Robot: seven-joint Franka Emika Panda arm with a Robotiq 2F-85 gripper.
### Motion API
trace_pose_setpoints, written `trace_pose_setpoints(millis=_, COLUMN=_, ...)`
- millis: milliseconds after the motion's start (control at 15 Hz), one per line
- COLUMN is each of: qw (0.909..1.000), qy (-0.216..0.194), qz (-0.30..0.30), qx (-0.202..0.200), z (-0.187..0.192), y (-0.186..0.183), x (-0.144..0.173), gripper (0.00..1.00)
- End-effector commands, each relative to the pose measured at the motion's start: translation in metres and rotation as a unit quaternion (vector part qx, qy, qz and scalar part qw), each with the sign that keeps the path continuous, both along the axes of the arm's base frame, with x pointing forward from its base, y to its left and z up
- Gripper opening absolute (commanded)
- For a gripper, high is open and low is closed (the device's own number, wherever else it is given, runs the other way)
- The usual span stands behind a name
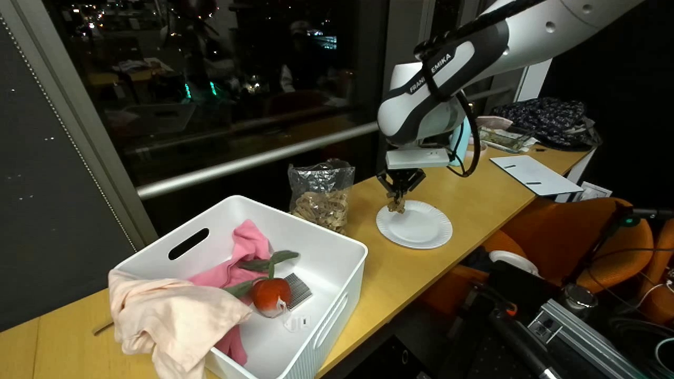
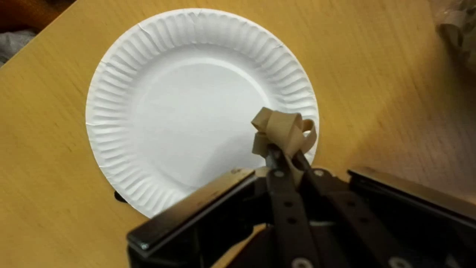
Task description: Place some rubber bands from the plastic on the white plate.
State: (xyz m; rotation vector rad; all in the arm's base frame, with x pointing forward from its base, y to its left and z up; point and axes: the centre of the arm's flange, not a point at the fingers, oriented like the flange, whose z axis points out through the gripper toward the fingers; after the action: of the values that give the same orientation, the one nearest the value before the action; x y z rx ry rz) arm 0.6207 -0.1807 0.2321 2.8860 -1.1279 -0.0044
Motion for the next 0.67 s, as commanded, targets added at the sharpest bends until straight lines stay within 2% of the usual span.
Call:
trace_pose_setpoints(millis=0, qw=0.9994, qy=0.024, qz=-0.026, qx=-0.001, z=-0.008, y=-0.005, x=0.007, gripper=0.01)
trace_pose_setpoints(millis=200, qw=0.9976, qy=0.041, qz=-0.056, qx=-0.005, z=-0.014, y=-0.009, x=0.007, gripper=0.01)
trace_pose_setpoints(millis=600, qw=0.9836, qy=0.071, qz=-0.161, qx=-0.039, z=-0.011, y=-0.02, x=0.004, gripper=0.01)
